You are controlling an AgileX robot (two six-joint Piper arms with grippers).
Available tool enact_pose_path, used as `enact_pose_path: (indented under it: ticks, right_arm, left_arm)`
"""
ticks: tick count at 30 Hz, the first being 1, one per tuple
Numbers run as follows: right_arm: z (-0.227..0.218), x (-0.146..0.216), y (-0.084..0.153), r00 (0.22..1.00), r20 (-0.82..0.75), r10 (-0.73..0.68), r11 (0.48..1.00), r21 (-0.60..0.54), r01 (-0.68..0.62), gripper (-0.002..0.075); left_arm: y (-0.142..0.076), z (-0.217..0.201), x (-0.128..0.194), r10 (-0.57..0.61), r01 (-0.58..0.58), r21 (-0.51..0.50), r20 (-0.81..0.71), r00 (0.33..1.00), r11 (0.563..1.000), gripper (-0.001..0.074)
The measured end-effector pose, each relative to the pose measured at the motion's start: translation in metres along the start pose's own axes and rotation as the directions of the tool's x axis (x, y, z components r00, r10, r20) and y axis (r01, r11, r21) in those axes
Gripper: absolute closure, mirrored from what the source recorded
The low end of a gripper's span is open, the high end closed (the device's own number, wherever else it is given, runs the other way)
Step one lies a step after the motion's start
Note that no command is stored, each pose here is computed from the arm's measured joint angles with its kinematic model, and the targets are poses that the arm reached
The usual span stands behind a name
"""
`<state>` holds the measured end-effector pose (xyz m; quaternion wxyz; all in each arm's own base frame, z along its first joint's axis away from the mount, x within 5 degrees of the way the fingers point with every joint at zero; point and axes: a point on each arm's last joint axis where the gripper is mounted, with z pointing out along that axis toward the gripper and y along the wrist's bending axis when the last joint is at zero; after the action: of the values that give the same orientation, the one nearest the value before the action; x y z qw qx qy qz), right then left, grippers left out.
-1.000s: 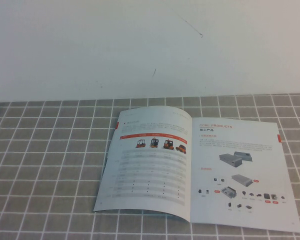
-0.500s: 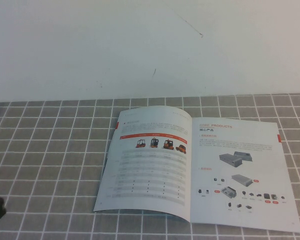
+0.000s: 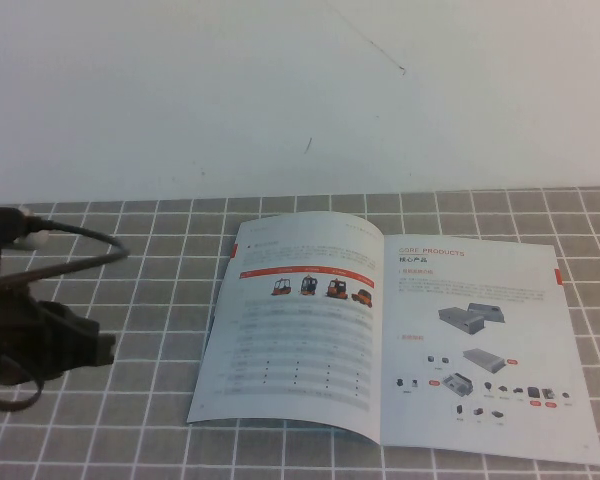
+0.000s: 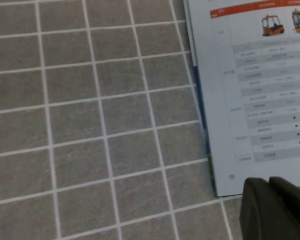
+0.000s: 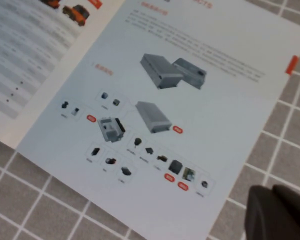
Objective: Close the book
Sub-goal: 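Close the open booklet and leave it lying on the table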
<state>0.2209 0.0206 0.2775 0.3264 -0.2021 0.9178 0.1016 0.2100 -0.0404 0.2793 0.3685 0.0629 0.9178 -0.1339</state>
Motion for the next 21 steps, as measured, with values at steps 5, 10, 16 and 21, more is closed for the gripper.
enact_pose_path:
  ticks: [5,10,16,21]
  right_arm:
    - [0.044,-0.004,-0.01,0.996,-0.091,0.007,0.996,-0.093,-0.015,0.0729]
    - [0.088,0.002,-0.003,0.982,-0.183,-0.044,0.988,-0.153,0.016,0.0729]
    - [0.132,0.009,0.005,0.967,-0.243,-0.074,0.986,-0.163,0.035,0.0729]
    - [0.156,0.023,0.003,0.949,-0.308,-0.059,0.986,-0.169,0.006,0.0729]
  left_arm:
    - [-0.002,0.03,-0.008,-0.034,0.039,0.092,-0.061,0.998,0.995,0.0738]
    - [-0.002,0.063,-0.013,-0.062,0.082,0.175,-0.117,0.991,0.981,0.0738]
    - [0.004,0.099,-0.021,-0.075,0.108,0.193,-0.17,0.983,0.975,0.0738]
    - [0.01,0.125,-0.026,-0.088,0.124,0.178,-0.2,0.976,0.976,0.0738]
